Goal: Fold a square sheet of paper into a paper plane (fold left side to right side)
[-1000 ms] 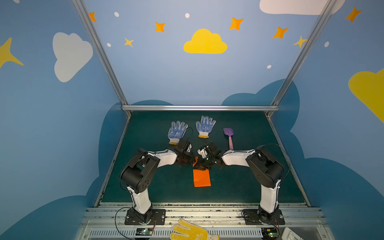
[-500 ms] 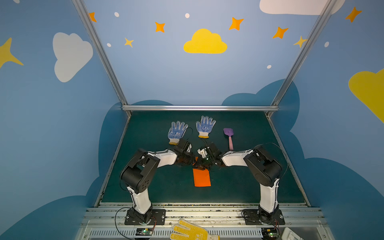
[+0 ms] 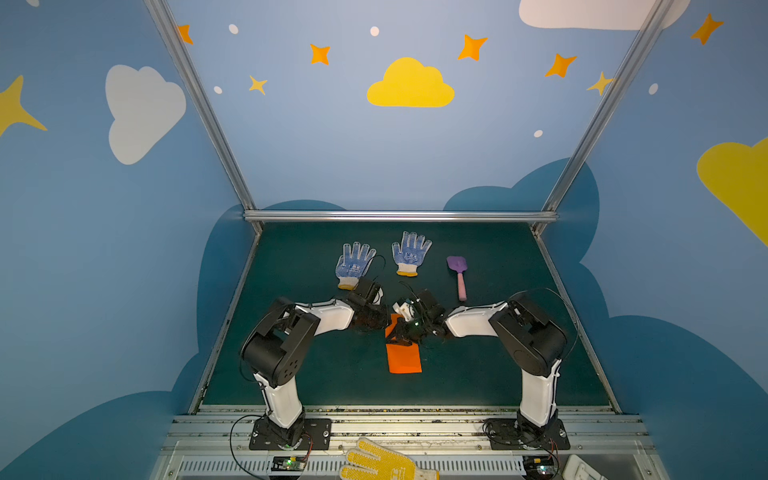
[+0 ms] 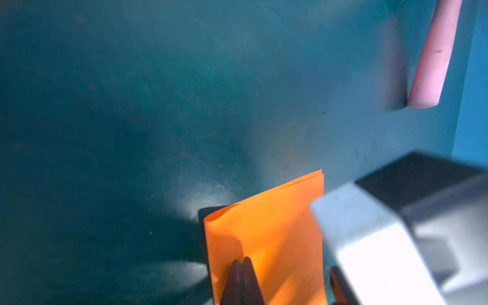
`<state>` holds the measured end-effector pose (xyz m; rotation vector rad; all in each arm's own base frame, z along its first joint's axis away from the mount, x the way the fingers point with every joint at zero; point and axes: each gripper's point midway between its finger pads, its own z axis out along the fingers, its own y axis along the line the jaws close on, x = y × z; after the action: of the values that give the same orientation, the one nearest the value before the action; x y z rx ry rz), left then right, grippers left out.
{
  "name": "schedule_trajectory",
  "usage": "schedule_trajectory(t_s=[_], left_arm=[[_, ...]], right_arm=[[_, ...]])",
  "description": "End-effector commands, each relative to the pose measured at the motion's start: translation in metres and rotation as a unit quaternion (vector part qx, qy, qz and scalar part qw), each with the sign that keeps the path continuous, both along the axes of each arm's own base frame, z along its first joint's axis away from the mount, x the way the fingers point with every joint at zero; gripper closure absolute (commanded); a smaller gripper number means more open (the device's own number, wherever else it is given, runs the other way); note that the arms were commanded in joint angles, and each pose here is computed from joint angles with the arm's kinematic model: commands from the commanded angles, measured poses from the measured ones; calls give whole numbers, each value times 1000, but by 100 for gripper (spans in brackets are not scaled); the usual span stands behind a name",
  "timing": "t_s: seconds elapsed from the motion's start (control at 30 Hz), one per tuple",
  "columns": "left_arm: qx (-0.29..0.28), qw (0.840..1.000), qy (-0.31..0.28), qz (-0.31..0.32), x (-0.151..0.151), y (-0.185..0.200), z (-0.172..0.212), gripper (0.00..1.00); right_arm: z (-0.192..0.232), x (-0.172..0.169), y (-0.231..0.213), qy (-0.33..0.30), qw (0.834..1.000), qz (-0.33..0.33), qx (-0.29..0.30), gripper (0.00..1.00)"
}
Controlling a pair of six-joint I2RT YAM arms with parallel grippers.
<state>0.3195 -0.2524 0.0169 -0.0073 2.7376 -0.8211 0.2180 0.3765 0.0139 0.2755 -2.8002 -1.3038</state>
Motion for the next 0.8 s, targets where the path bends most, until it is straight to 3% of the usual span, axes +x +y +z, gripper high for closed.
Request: schedule_trajectory(t_s=[0.0,0.4,0.77], left_arm=[[49,998,43,7,-20,19,-33,96],[47,998,43,9,-20,19,-34,96],[45,998,36,12,-20,20,-30,96]], right_arm=[[-46,-50,-38,65,993,23,-98,100],[-67,-105,-64,70,983,73,-155,100],[-77,-146,-108,89,982,49,-161,100]])
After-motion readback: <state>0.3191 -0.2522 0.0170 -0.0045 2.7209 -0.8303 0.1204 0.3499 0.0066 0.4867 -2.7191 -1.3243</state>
